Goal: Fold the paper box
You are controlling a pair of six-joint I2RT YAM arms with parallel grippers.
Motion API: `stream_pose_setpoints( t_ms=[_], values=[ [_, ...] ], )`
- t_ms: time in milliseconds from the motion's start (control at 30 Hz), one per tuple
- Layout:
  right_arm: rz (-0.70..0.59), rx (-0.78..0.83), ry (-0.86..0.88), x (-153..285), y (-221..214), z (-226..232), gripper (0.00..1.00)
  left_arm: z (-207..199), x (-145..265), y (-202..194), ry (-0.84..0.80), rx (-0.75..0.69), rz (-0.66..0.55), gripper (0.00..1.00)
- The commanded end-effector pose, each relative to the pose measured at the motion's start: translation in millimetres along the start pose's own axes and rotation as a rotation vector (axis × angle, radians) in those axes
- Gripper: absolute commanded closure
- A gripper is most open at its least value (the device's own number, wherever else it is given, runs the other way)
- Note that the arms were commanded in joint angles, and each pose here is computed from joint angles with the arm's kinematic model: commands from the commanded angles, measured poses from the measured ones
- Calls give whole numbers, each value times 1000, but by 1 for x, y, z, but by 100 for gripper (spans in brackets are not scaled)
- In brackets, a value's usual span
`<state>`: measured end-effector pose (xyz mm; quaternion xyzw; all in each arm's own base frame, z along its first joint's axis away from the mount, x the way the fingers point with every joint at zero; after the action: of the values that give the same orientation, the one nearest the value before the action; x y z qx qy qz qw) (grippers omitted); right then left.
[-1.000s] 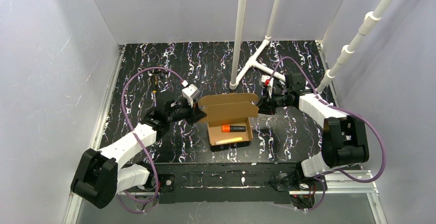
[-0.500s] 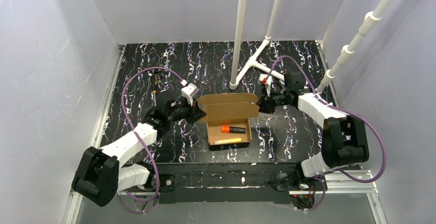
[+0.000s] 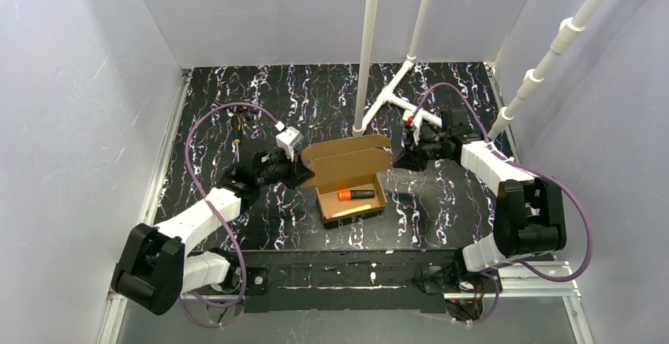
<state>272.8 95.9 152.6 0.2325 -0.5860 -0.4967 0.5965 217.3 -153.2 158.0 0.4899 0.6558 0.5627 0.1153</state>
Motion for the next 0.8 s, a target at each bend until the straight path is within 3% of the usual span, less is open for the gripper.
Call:
stream_pose_setpoints(
  t_ms=[0,133,267,533,767],
  values=[
    [-16,26,-193,3,21,-23,79,-2,2,11,-20,-26,-38,99],
    [-20,1,-338,6,20,-34,78,-4,3,11,-29,-34,-42,98],
    [-40,-2,-205,-11,18,-21,79,-4,2,11,-34,-31,-41,99],
    [-61,143,9,-26,33,17,83,-4,2,11,-27,-14,-45,99],
    [-18,200,-32,-18,35,20,86,1,-1,9,15,26,-37,99]
  ],
)
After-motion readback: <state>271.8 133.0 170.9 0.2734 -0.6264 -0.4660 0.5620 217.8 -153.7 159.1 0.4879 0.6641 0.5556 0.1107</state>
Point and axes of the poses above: each gripper's point midway between its finger pads, its own x axis back along the fingers, its own z axis along the line the jaws close on, y = z × x, the point moved 9 cm from there along x, back along the fingers
